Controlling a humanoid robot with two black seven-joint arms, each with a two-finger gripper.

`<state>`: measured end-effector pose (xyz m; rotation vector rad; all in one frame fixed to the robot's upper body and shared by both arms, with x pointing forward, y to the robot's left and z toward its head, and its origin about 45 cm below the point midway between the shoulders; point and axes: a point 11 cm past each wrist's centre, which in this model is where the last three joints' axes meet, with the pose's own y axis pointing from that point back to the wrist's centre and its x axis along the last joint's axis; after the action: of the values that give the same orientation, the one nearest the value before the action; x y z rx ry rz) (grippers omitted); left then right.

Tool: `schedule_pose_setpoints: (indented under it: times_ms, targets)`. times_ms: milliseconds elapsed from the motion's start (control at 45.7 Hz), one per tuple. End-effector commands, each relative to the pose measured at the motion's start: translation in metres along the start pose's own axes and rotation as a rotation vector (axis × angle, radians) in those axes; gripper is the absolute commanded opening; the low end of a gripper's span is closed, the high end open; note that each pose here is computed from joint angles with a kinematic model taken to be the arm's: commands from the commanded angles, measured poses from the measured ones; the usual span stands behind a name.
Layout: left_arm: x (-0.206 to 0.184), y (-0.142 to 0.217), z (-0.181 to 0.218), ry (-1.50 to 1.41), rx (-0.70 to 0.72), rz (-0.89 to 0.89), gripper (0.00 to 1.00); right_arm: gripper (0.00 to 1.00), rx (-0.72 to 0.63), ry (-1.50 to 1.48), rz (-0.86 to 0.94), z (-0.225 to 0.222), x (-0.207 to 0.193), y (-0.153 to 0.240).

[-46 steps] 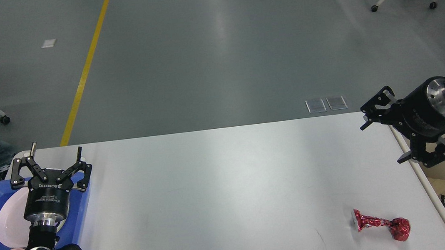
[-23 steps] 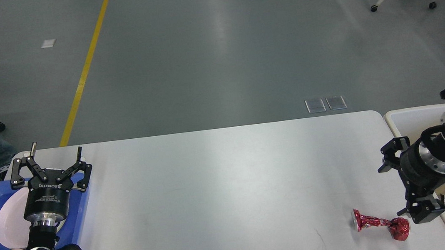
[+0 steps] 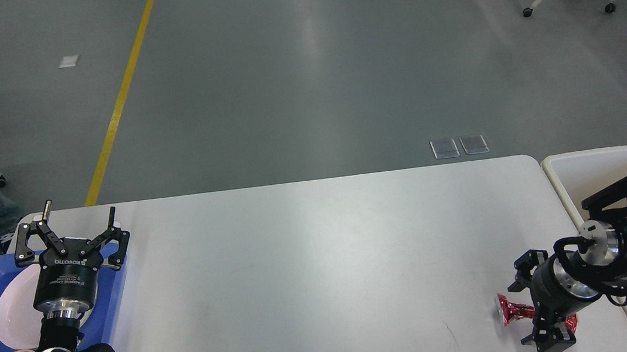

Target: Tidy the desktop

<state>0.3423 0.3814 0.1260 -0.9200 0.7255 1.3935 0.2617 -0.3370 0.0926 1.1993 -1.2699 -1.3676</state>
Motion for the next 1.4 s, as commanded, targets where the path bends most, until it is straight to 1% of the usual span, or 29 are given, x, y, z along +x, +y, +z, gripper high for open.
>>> schedule_pose_setpoints:
  times_ms: [0, 88, 153, 219, 241, 350, 482, 547, 701, 1161, 1292, 1380]
  targets:
    - [0.000, 0.000, 0.000, 0.000, 0.000, 0.000, 0.97, 0.81, 0.016, -0.021, 0.013, -0.003, 0.009, -0.010]
    - [0.000, 0.000, 0.000, 0.000, 0.000, 0.000, 0.97, 0.80, 0.027, -0.033, 0.034, -0.005, 0.018, -0.014]
    - [0.000, 0.000, 0.000, 0.000, 0.000, 0.000, 0.97, 0.76, 0.032, -0.042, 0.046, -0.005, 0.024, -0.017]
    - [0.000, 0.000, 0.000, 0.000, 0.000, 0.000, 0.97, 0.62, 0.031, -0.043, 0.045, -0.005, 0.024, -0.018]
    - [0.000, 0.000, 0.000, 0.000, 0.000, 0.000, 0.97, 0.58, 0.030, -0.044, 0.043, -0.005, 0.024, -0.018]
    - [0.000, 0.000, 0.000, 0.000, 0.000, 0.000, 0.97, 0.49, 0.026, -0.049, 0.045, -0.002, 0.025, -0.020]
    - [0.000, 0.000, 0.000, 0.000, 0.000, 0.000, 0.97, 0.32, 0.034, -0.050, 0.046, -0.004, 0.025, -0.020]
    - [0.000, 0.000, 0.000, 0.000, 0.000, 0.000, 0.97, 0.26, 0.044, -0.051, 0.051, -0.006, 0.027, -0.020]
    - [0.000, 0.000, 0.000, 0.000, 0.000, 0.000, 0.97, 0.00, 0.052, -0.050, 0.047, -0.009, 0.025, -0.019]
    - [0.000, 0.000, 0.000, 0.000, 0.000, 0.000, 0.97, 0.00, 0.055, -0.048, 0.038, -0.011, 0.022, -0.016]
    - [0.000, 0.000, 0.000, 0.000, 0.000, 0.000, 0.97, 0.00, 0.060, -0.028, 0.020, -0.013, 0.018, -0.009]
    - [0.000, 0.000, 0.000, 0.000, 0.000, 0.000, 0.97, 0.00, 0.058, 0.027, 0.015, -0.015, 0.014, 0.006]
